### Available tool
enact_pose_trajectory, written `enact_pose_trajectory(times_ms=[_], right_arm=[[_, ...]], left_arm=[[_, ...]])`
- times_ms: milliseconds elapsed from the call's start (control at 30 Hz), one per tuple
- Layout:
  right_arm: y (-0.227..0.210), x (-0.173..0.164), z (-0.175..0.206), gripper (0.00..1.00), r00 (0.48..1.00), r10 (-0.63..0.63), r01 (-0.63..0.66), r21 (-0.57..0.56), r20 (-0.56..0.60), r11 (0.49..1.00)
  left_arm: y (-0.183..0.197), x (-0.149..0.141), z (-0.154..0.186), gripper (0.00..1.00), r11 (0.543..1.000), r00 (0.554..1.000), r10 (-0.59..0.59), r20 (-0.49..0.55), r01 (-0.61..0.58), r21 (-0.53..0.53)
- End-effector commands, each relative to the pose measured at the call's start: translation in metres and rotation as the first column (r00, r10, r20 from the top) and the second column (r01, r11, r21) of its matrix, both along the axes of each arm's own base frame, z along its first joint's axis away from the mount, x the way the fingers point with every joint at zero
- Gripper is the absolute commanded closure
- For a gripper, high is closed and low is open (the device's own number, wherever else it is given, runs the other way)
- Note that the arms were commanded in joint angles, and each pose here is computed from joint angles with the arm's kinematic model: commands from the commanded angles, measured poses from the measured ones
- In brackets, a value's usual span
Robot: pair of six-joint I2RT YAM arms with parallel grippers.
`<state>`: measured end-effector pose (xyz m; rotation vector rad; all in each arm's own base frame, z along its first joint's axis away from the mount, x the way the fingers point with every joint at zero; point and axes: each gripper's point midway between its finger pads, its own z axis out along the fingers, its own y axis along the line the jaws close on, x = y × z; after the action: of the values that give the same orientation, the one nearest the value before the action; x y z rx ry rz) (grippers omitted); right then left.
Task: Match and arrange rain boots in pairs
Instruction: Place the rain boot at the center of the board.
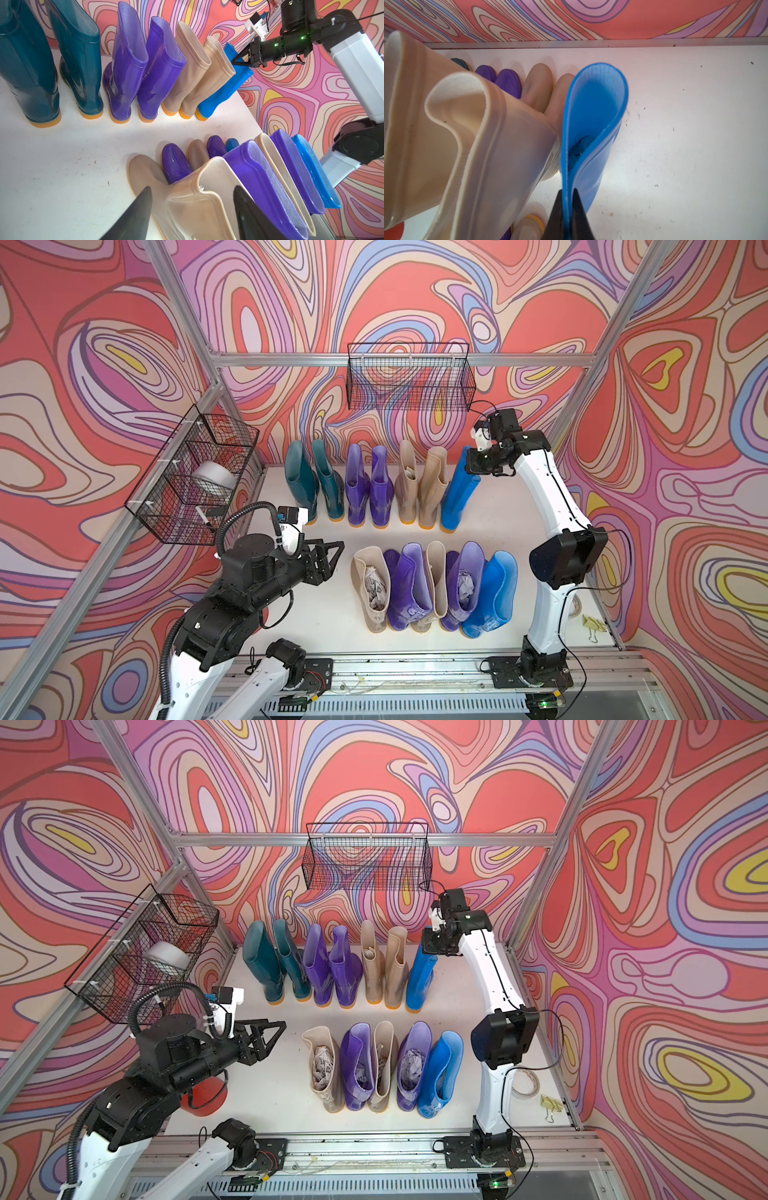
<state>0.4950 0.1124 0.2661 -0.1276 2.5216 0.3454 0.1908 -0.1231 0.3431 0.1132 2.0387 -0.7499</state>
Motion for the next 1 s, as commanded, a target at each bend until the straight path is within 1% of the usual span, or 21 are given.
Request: enact_pose_trajectory(times_ms=[0,300,500,600,667,767,967], right_arm=[[-0.001,0.019,-0.001,1.0,0.999,-0.009,0.01,-0.016,0.042,1.0],[-0.004,0.036,-0.012,1.0,0.999,-0.024,0.026,-0.047,0.04,0.999],[-0.008,0.036,-0.018,0.99,0.999,-0.036,0.038,-0.065,0.032,0.997],[-0.005,0.033,-0.009,0.91,0.998,-0.025,0.027,-0.046,0.058,0.999],[-0.002,0.03,0.001,0.83,0.996,-0.019,0.02,-0.02,0.084,1.0],[0.006,0.026,0.015,0.75,0.995,0.005,-0.007,0.02,0.101,1.0],[0.017,0.017,0.041,0.63,0.988,0.035,-0.045,0.067,0.147,0.997]], left_arm=[[0.001,0.001,-0.002,0.36,1.0,1.0,0.002,0.009,-0.003,0.018],[-0.002,0.004,0.0,0.36,1.0,1.0,-0.008,0.008,0.008,0.019],[-0.001,0.003,-0.001,0.36,1.0,1.0,-0.002,0.006,0.002,0.02],[-0.001,0.003,-0.001,0.36,1.0,1.0,-0.002,0.006,0.002,0.021],[0.0,0.003,-0.001,0.35,1.0,1.0,0.0,0.007,0.0,0.022],[-0.001,0.004,-0.002,0.36,1.0,1.0,-0.003,0.003,0.003,0.021],[-0.003,0.005,-0.002,0.36,1.0,1.0,-0.008,0.0,0.008,0.013]])
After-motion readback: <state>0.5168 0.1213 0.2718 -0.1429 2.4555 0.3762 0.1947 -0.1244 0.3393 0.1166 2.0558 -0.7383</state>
